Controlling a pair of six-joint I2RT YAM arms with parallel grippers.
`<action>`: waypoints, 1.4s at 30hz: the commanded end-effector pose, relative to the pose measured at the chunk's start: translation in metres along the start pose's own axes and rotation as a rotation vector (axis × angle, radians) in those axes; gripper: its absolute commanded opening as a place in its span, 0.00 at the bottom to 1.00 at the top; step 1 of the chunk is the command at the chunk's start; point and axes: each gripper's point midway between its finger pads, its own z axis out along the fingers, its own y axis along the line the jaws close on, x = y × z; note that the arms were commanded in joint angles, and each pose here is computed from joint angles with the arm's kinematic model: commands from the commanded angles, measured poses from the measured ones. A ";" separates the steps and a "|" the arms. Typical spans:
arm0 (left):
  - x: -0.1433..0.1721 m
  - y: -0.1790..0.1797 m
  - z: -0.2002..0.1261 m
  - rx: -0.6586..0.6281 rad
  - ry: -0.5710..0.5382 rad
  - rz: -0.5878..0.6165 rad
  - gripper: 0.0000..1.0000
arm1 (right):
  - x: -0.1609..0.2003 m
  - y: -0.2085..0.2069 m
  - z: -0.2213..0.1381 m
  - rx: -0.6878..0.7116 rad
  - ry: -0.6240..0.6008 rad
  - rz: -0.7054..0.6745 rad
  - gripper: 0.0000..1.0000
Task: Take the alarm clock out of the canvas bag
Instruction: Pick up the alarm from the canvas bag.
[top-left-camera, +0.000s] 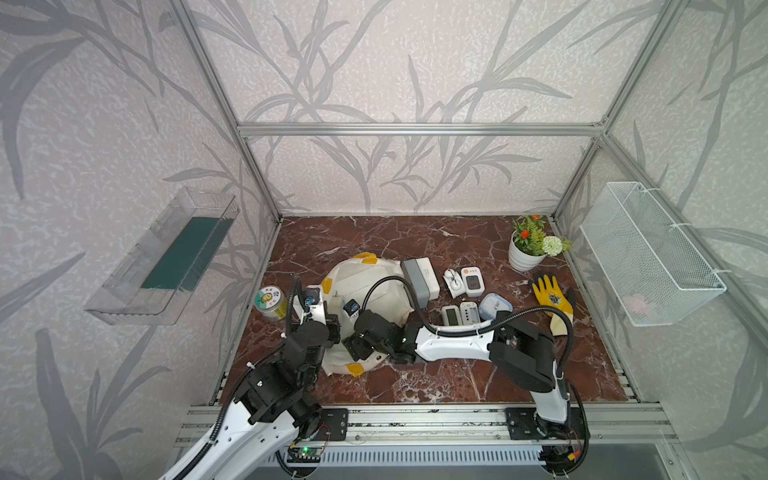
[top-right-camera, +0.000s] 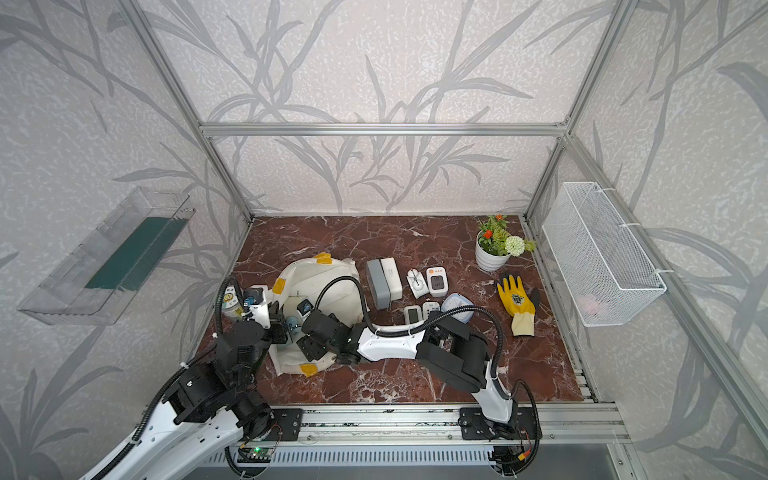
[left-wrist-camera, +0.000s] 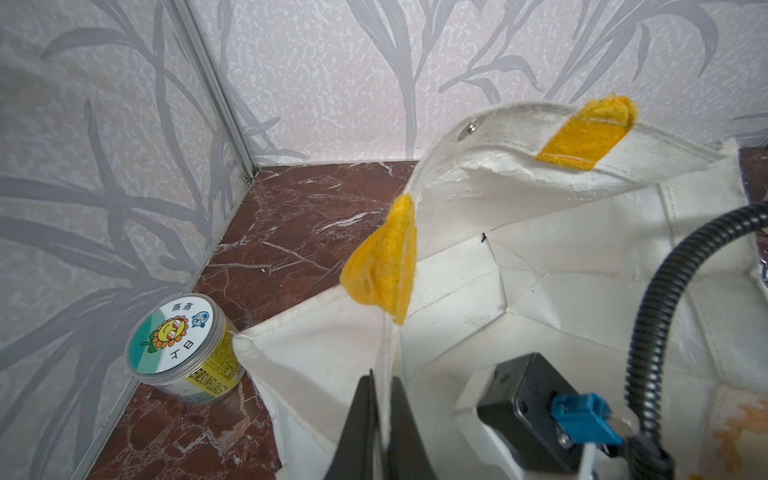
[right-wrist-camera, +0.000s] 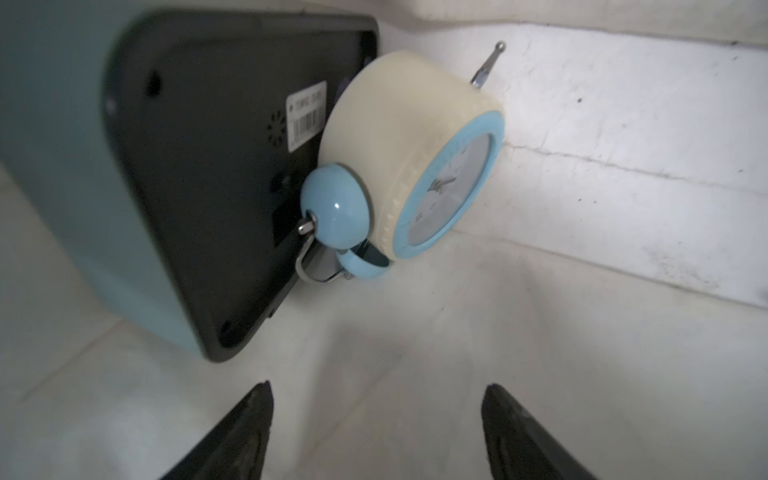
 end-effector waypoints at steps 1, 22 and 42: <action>0.007 -0.003 0.002 0.017 0.010 -0.002 0.00 | -0.019 -0.011 0.007 -0.002 -0.034 0.060 0.82; 0.009 0.000 0.000 0.013 0.015 -0.017 0.00 | -0.045 0.026 -0.018 -0.227 -0.121 0.095 0.82; 0.006 -0.001 -0.001 0.017 0.009 -0.044 0.00 | -0.051 0.055 -0.030 -0.320 -0.172 0.079 0.82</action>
